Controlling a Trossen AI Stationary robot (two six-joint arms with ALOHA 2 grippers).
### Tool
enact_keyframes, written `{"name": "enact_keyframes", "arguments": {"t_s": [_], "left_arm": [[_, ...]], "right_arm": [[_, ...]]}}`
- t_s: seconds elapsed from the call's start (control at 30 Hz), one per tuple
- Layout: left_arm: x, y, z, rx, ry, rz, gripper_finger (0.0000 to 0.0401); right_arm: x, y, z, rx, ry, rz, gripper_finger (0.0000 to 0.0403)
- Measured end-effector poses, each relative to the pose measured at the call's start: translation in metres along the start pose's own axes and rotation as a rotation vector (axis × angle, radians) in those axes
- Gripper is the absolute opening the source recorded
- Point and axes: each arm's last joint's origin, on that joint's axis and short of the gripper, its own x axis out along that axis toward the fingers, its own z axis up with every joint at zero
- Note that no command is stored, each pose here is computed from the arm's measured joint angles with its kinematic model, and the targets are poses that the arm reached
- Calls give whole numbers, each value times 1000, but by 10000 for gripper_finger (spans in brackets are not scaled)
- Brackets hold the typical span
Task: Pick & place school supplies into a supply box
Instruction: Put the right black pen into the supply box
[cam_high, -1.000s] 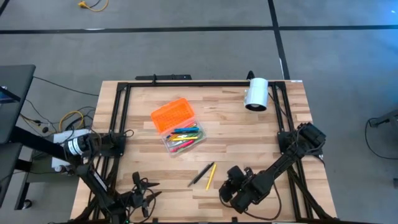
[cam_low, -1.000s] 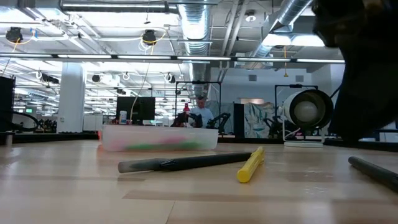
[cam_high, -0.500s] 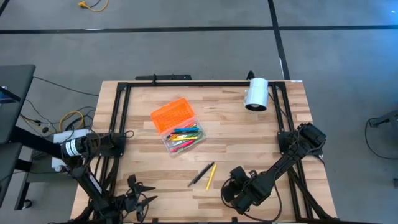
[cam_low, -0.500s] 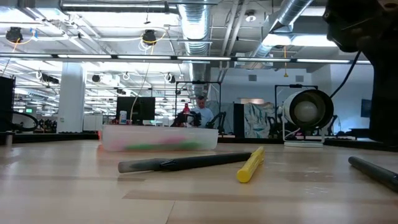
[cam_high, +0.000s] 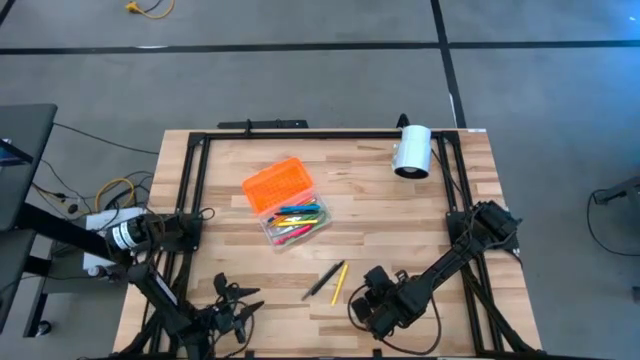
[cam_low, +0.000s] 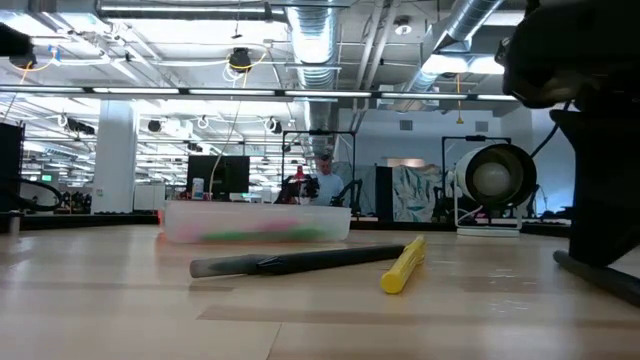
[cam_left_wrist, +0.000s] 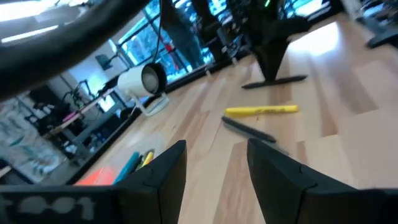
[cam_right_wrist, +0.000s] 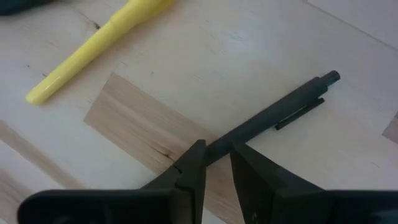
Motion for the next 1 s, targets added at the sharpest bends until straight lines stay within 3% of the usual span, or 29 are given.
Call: {"name": "enact_keyframes", "arguments": {"t_s": [0.23, 0.67, 1.0], "left_arm": [[12, 0, -1, 6, 57, 6, 160], [25, 4, 0, 91, 61, 53, 160], [48, 7, -3, 73, 163, 67, 160]], "right_arm": [[1, -1, 1, -19, 13, -11, 69], [12, -4, 24, -562, 37, -67, 69], [4, -1, 35, -675, 8, -89, 69]]}}
